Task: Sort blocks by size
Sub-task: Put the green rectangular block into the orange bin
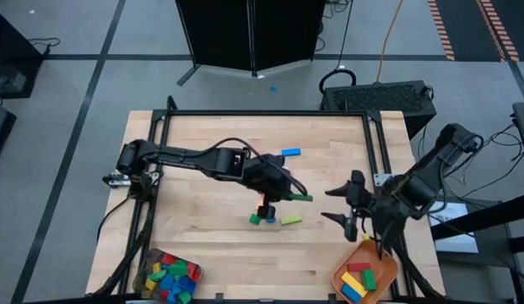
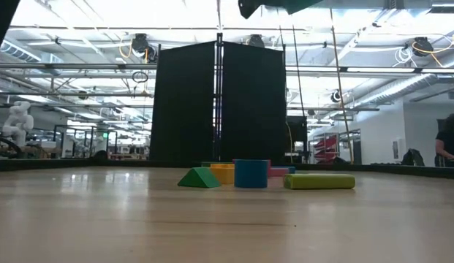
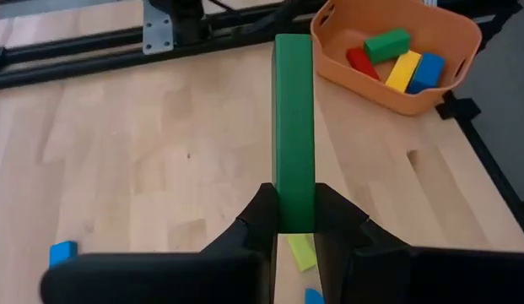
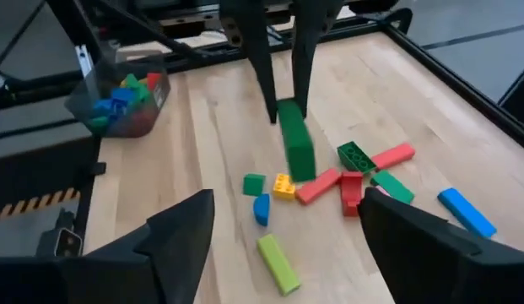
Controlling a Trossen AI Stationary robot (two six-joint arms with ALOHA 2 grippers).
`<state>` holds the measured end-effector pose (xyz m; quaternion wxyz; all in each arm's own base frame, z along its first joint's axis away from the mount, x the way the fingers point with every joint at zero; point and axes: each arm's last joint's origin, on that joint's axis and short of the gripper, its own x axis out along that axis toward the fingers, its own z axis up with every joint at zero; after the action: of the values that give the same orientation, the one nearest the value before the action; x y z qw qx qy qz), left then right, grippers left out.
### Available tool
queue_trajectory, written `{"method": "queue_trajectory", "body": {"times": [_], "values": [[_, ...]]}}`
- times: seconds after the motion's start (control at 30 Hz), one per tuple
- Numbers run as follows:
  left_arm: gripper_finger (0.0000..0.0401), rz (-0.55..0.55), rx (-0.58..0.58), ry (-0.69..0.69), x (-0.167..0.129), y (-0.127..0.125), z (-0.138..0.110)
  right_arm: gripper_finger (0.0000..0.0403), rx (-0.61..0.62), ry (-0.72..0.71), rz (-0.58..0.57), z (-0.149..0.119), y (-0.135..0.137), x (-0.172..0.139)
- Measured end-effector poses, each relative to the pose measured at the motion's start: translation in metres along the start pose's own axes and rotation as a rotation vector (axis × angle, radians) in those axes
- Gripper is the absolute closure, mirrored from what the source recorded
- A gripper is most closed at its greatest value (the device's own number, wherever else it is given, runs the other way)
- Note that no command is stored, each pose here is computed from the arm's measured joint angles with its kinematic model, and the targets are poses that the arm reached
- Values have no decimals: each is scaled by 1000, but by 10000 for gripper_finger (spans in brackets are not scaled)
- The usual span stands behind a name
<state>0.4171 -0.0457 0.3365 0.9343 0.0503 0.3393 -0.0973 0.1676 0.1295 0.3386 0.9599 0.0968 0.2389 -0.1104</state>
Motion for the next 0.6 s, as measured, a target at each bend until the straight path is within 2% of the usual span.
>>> {"method": "queue_trajectory", "body": {"times": [0.6], "values": [[362,5,10,-52,3,-6,5,130,-102,41,2,20,-17,33]]}}
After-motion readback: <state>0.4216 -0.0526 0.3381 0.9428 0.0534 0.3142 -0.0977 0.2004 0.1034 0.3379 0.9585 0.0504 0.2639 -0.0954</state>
